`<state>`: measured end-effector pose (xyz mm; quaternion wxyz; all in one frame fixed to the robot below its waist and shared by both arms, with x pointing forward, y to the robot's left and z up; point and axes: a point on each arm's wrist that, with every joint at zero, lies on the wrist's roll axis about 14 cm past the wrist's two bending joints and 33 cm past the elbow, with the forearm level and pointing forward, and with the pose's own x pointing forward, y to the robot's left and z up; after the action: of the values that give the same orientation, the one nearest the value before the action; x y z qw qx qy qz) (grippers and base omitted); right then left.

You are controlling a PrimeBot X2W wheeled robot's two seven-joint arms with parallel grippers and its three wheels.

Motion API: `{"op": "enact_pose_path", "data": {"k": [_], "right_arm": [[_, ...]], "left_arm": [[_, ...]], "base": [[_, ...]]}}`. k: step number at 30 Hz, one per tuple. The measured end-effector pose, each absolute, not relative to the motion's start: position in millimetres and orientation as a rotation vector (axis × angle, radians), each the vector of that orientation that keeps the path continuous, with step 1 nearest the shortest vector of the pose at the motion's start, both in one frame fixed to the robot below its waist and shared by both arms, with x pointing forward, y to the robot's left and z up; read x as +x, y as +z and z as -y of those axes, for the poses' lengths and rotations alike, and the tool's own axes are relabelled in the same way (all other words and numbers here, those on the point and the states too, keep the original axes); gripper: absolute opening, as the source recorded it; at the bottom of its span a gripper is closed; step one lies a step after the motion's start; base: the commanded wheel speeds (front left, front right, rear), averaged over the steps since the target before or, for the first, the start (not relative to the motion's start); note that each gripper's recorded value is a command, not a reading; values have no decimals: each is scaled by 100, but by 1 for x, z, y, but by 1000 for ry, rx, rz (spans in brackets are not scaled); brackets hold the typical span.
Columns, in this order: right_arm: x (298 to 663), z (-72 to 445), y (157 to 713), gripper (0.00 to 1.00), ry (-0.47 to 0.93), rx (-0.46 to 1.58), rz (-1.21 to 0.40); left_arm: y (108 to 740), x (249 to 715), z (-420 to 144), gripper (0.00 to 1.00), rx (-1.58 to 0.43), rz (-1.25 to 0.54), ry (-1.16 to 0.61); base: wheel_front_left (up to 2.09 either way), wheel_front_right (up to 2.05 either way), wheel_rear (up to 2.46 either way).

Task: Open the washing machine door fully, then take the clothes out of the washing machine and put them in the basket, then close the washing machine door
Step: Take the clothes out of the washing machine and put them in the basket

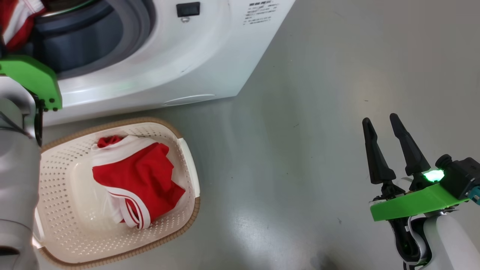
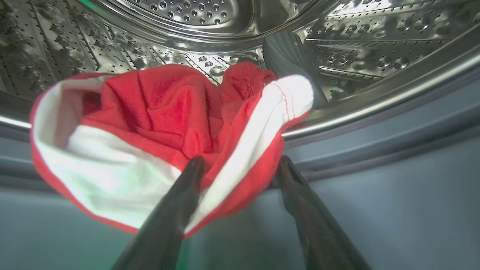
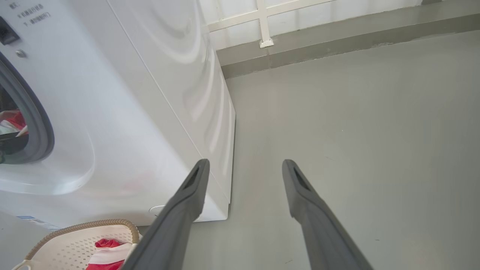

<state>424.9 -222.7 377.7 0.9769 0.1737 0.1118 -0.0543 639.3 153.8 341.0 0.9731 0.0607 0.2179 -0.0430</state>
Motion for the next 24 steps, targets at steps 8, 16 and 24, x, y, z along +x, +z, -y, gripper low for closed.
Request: {"op": "enact_pose_path", "data": {"k": [8,16,24], "right_arm": [[426,221,383,100,-103,353,-212],[428,216,395,100,-82,362,-181],[420,209,407,100,-60,369,-164]], "left_arm": [[348,638,-157,0,132,-425,-81],[391,640,-149,0,47,-277,-73],[439,611,-149,0,-73,-94,-64]], "base": [[0,0,0],[0,0,0],[0,0,0]]}}
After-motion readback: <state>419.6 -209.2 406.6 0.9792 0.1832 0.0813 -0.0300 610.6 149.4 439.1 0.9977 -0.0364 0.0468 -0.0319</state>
